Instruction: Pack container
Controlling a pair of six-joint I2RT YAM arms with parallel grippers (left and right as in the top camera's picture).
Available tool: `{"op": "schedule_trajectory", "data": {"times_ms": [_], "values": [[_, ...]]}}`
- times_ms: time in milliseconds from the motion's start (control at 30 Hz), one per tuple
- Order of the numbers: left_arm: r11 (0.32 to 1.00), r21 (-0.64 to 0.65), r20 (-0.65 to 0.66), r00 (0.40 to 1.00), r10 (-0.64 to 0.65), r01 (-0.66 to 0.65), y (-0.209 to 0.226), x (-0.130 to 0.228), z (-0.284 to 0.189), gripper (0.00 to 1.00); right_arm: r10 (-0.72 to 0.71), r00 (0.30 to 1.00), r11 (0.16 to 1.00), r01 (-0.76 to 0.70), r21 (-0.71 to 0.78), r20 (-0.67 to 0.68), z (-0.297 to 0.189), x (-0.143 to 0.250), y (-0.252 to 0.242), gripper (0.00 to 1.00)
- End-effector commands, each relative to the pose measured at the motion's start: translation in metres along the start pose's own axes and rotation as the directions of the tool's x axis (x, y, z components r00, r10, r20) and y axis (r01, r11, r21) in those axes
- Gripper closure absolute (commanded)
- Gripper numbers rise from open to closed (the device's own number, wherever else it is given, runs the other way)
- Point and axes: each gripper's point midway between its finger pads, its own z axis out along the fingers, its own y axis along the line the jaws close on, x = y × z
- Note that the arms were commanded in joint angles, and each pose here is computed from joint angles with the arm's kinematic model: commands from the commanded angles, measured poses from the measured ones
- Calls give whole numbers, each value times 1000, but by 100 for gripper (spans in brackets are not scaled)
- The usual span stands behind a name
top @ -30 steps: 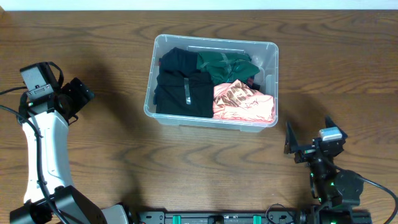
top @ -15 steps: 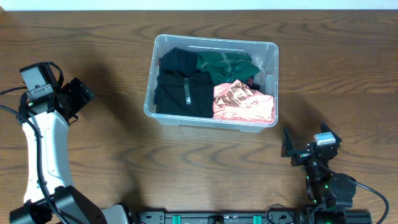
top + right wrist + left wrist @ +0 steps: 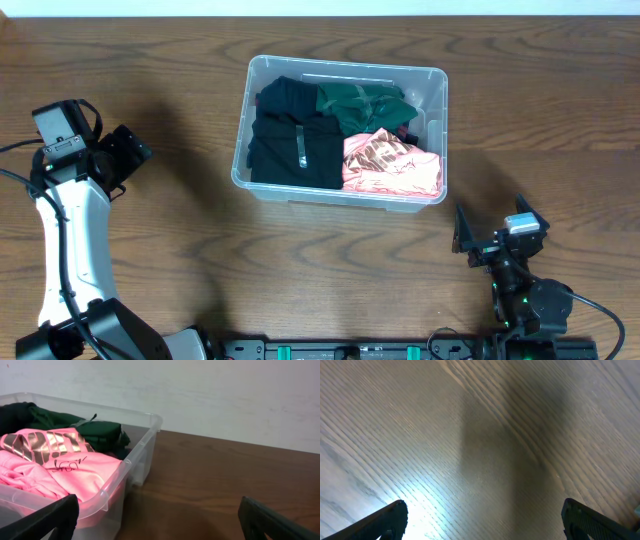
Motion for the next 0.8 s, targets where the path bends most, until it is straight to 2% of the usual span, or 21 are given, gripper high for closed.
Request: {"op": "schedule_trajectory", "data": {"times_ms": [0,500,767], "values": [[1000,-1,15,1000,5,-5,0,-6,-4,2,-13,1000,1000,13,12,4,0,0,-3,1],[1000,-1,15,1000,5,-5,0,-6,-4,2,-13,1000,1000,13,12,4,0,0,-3,1],[999,40,99,995,11,-15,-7,-14,-39,2,-13,1000,1000,13,12,4,0,0,-3,1]]}}
